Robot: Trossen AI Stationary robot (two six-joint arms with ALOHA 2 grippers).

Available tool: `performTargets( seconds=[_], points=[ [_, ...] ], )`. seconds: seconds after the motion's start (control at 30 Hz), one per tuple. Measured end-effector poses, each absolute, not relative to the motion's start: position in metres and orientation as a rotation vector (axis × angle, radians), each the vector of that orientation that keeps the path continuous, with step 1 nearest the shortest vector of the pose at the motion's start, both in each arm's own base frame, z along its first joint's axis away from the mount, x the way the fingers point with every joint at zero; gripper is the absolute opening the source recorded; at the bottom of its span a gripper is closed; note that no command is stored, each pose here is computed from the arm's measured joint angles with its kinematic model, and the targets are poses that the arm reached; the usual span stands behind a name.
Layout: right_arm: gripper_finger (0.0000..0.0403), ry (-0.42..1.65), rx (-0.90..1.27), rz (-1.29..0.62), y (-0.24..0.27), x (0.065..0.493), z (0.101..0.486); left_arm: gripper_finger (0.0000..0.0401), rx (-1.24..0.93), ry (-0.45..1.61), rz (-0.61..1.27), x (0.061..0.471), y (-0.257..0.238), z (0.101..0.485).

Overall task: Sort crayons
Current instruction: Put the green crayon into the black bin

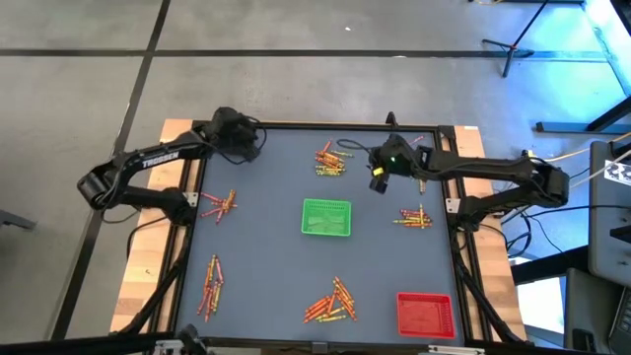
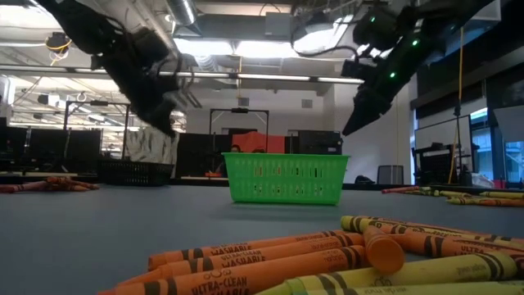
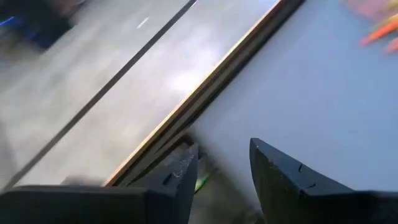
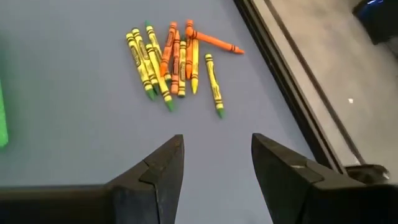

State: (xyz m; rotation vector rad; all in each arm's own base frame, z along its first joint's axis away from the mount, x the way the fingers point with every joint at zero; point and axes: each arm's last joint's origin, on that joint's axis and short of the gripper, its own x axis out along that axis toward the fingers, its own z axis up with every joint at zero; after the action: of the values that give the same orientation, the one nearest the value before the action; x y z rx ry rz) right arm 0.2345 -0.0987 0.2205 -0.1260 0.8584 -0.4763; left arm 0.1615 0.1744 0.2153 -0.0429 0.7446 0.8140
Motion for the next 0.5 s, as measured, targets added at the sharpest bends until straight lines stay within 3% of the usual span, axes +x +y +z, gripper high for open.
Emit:
performTargets(
  seconds=[0.3, 0.5],
  points=[
    [0.0186, 0.819, -0.085, -0.453, -0.147, 0.247, 0.193, 0.0128, 0.003, 0.431, 0.467, 0.199, 0.159, 0.232],
    [0.0186, 0.843, -0.039, -0.425, -0.169, 0.263, 0.181, 0.0128, 0.071, 0.297, 0.337, 0.227, 0.146, 0.234]
  ],
)
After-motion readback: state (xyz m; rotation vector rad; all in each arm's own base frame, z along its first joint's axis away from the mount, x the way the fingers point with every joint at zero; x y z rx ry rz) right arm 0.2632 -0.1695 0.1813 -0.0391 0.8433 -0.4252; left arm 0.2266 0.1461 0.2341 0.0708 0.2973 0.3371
